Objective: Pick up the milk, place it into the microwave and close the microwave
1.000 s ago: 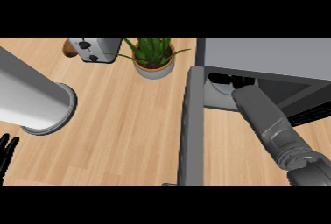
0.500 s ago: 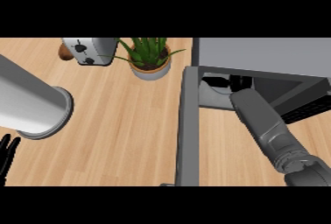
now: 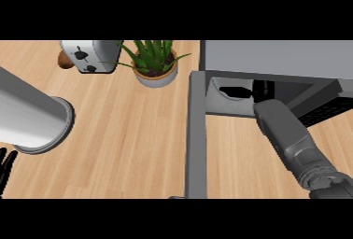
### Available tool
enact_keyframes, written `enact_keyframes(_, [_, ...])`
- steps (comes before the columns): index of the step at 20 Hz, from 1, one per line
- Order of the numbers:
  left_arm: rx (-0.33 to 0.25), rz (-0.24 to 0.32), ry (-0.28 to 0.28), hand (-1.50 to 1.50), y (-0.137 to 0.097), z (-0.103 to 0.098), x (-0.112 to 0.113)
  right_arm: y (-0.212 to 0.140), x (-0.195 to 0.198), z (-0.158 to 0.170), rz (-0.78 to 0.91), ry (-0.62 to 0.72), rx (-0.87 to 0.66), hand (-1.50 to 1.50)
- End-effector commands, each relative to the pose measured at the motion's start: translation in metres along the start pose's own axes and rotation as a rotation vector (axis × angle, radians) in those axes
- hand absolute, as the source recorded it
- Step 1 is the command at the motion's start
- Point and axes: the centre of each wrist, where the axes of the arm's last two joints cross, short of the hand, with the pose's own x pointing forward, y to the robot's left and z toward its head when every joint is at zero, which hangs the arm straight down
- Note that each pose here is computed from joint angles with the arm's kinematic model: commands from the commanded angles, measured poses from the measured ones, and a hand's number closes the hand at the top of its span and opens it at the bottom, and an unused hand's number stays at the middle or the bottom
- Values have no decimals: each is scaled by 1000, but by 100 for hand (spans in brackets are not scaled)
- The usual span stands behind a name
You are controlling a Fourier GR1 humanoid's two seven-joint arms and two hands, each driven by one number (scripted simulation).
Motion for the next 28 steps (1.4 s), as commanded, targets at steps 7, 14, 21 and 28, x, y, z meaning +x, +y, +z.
enact_keyframes(7, [-16,-12,16,-150,-4,21,5,25,-18,52,-250,-1,67,-150])
enact_keyframes(14, [-137,79,47,-150,-15,37,-6,32,-21,68,-455,29,150,-150])
enact_keyframes(21, [-228,111,54,-150,-48,18,-10,40,-37,118,-646,23,248,-150])
enact_keyframes(28, [-347,105,70,-150,-71,8,3,32,-45,164,-673,8,252,-150])
